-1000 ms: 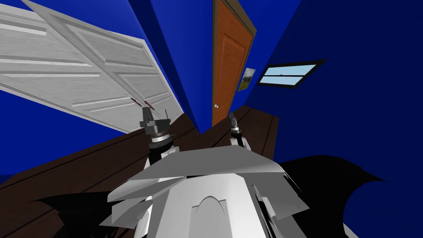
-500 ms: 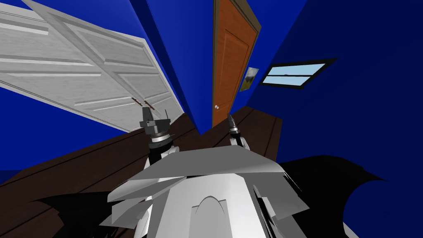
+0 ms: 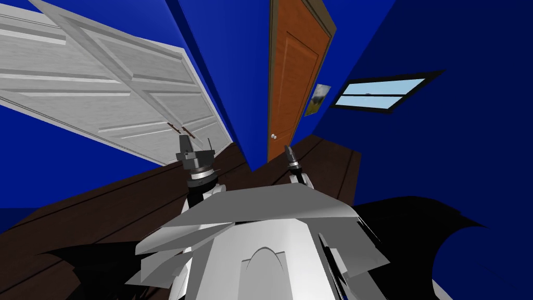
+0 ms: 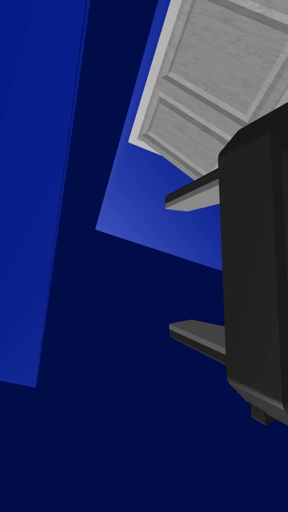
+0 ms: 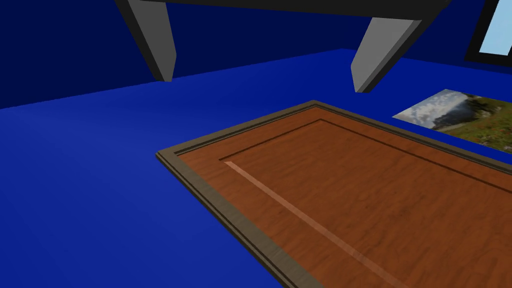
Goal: Pull the door open
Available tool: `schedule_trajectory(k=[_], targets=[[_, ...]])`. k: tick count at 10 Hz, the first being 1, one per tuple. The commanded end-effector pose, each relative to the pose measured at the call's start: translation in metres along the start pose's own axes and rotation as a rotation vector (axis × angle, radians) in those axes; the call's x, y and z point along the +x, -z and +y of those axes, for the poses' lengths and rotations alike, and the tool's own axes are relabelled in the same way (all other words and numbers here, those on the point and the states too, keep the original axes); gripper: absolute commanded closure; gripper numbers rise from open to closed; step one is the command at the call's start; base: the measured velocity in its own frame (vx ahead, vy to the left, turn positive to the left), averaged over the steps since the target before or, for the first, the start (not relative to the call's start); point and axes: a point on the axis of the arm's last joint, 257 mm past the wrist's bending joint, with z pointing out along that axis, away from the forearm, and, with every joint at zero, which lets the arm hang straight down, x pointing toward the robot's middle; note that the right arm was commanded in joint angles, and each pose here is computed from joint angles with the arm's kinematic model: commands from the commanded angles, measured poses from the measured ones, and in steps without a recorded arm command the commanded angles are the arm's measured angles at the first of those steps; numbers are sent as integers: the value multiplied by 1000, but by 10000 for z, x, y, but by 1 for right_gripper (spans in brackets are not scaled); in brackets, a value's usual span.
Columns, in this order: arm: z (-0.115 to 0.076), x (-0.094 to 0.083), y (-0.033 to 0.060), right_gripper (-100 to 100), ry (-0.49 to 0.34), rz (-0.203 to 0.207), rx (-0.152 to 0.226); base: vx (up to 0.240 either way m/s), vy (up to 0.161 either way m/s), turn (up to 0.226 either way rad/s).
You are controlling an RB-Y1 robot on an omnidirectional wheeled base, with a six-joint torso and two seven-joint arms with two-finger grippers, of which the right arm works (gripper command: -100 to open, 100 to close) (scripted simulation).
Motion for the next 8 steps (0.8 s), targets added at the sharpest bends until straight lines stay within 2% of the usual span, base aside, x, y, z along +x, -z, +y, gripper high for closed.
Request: schedule_trajectory(k=[1, 8], targets=[[-101, 76, 22, -100, 41, 18, 10, 81, -60, 48], [-452, 383, 151, -100, 203, 97, 50, 91, -69, 59]])
